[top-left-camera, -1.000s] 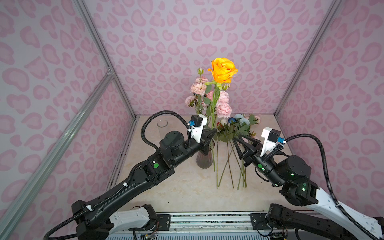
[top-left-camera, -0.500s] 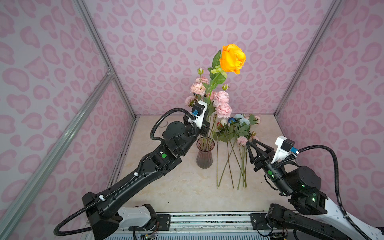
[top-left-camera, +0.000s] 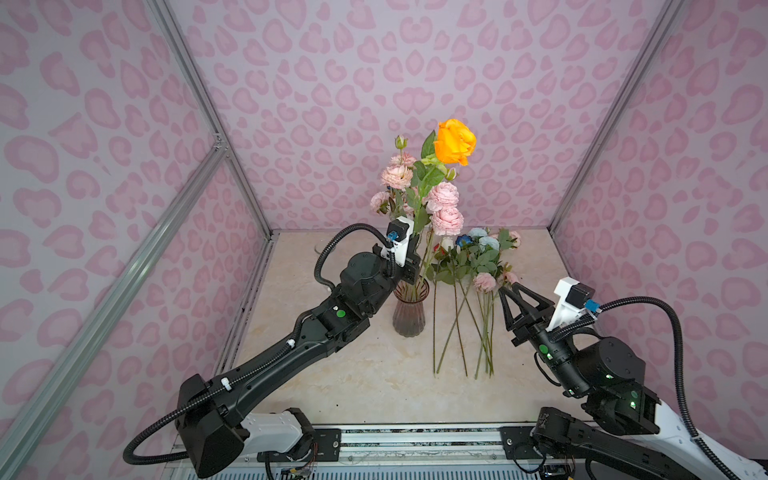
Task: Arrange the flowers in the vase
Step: 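Lower the orange rose stem into the vase with the left gripper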
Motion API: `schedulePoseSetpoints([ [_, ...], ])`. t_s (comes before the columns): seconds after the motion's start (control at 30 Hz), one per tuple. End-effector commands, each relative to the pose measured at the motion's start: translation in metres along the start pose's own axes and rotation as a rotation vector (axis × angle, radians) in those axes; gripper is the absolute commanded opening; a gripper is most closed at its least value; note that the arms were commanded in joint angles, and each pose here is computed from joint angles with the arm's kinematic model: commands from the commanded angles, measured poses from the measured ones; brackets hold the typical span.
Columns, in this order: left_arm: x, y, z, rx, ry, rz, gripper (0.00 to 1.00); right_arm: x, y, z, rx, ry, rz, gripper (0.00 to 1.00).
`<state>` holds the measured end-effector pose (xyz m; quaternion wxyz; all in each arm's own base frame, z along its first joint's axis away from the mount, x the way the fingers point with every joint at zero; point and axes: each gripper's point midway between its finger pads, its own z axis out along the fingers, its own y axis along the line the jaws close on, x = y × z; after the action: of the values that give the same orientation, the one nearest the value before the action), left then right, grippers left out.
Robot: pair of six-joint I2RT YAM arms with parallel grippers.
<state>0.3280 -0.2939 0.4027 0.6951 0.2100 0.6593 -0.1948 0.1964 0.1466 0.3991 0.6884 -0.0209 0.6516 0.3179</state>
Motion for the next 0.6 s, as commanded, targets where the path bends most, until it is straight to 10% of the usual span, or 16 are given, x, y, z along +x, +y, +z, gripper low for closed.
schedulePoseSetpoints([
  [0.0,0.005,-0.002,0.001,0.01,-0.009,-0.032,0.03,0.004,-0.004,0.0,0.018,0.002,-0.008,0.42],
  [0.57,0.075,-0.007,0.008,0.018,0.158,-0.004,0.03,0.015,-0.012,0.003,0.052,0.02,-0.022,0.43],
])
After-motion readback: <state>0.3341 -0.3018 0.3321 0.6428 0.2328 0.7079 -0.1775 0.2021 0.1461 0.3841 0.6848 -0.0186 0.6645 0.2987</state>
